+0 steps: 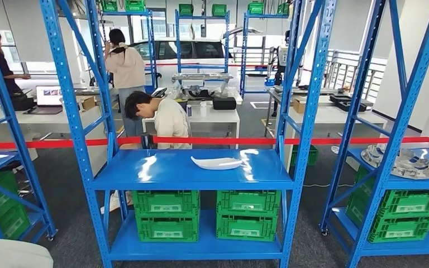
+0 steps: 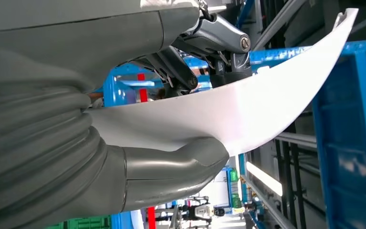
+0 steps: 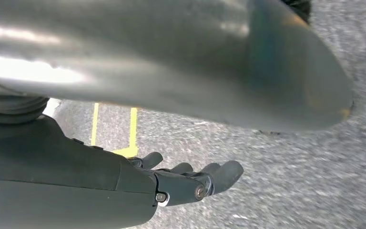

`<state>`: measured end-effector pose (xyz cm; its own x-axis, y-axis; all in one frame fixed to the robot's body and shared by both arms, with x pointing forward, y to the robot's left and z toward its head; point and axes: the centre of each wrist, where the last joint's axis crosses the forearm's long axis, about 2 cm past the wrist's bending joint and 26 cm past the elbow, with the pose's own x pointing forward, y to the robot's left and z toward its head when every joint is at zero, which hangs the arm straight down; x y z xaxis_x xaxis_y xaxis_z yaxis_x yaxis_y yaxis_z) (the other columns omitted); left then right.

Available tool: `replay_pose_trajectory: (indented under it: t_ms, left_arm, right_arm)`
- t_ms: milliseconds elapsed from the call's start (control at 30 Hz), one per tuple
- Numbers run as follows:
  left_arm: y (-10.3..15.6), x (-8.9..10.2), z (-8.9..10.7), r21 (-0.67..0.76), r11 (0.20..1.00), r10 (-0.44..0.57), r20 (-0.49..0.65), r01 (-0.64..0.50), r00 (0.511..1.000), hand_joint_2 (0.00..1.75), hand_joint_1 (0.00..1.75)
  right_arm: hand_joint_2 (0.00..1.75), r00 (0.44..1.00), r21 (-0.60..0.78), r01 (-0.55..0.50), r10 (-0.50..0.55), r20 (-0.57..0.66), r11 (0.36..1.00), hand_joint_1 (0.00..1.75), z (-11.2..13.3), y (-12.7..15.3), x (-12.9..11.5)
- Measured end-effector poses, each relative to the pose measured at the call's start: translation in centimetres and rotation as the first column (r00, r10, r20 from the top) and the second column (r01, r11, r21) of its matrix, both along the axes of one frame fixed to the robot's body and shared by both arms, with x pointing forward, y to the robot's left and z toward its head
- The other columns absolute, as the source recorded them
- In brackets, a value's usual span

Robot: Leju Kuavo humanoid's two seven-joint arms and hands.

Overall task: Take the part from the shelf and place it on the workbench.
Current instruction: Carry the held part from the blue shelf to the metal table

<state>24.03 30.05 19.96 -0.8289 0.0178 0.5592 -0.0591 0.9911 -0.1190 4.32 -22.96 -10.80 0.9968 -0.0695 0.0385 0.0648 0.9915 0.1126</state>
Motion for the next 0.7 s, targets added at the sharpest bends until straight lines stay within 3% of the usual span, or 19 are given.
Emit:
replay_pose_trajectory:
  t_ms: [200, 467, 700]
  left_arm:
    - [0.1, -1.3, 0.3, -0.026, 1.000, -0.004, 0.019, 0.005, 1.000, 1.75, 1.75]
    - [0.8, -4.8, 1.4, -0.039, 0.999, -0.007, 0.097, 0.011, 0.995, 1.75, 1.75]
    - [0.1, -7.6, 2.4, -0.009, 0.977, -0.210, 0.175, 0.214, 0.962, 1.75, 1.75]
  right_arm:
    - [0.00, 0.999, -0.007, -0.043, 0.043, -0.001, 0.999, 0.00, 0.0, 0.0, 0.1]
    - [0.00, 0.991, -0.028, -0.135, 0.136, 0.003, 0.990, 0.00, 0.0, -0.3, 0.2]
    - [0.00, 0.987, -0.033, -0.161, 0.161, 0.013, 0.986, 0.00, 0.0, -0.2, 0.4]
